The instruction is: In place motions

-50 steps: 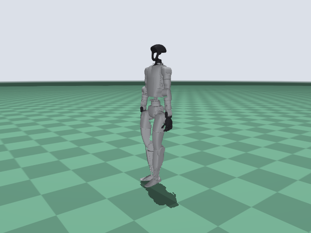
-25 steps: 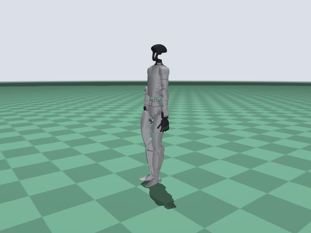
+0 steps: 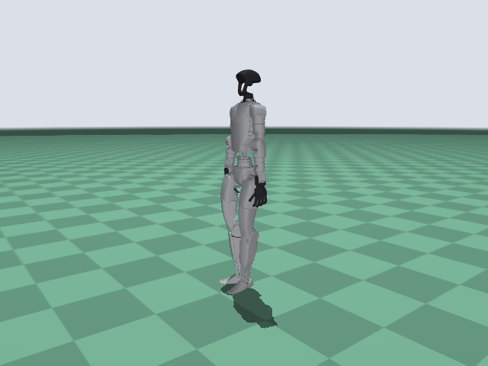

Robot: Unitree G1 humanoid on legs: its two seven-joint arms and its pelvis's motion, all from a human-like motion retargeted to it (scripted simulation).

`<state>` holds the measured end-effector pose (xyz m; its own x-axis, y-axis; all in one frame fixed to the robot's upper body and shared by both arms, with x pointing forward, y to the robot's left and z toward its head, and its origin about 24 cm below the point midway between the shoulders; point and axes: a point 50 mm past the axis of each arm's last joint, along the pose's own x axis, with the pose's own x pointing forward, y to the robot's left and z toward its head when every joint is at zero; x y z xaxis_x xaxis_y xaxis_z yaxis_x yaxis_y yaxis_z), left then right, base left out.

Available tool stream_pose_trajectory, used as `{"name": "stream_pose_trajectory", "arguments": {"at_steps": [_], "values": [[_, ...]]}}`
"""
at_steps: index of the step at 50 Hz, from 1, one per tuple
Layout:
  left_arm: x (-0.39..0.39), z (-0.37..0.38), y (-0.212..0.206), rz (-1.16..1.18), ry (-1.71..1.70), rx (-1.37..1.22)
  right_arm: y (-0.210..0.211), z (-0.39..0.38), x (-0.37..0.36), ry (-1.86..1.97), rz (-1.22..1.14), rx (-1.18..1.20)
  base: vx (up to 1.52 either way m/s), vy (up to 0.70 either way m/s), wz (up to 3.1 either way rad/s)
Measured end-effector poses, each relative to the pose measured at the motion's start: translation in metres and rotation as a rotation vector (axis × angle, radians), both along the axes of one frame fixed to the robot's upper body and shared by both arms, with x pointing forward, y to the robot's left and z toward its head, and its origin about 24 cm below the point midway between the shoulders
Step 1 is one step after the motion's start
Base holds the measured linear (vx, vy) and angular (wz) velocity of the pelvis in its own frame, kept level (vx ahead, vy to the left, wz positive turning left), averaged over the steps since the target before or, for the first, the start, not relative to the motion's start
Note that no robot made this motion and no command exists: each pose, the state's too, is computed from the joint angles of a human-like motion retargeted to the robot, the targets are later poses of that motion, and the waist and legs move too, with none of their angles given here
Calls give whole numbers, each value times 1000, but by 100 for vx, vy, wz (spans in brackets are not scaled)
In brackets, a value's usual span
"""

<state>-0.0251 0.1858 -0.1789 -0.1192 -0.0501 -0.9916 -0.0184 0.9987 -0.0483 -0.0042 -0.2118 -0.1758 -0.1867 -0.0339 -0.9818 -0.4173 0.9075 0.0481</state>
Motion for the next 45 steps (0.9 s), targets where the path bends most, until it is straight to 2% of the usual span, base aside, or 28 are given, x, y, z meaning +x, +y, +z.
{"name": "stream_pose_trajectory", "arguments": {"at_steps": [16, 27, 45], "values": [[13, -1, -9, -4, -23, -18, -11, 3, -23, 48, -41, -35, 38, 12, 30], [57, 0, -6, -169, -109, -3, -4, 7, -66, 125, -130, -23, 7, 26, 102], [20, 1, 0, -166, 16, 42, 2, 6, -70, 116, -132, -20, -1, 11, 88]]}}
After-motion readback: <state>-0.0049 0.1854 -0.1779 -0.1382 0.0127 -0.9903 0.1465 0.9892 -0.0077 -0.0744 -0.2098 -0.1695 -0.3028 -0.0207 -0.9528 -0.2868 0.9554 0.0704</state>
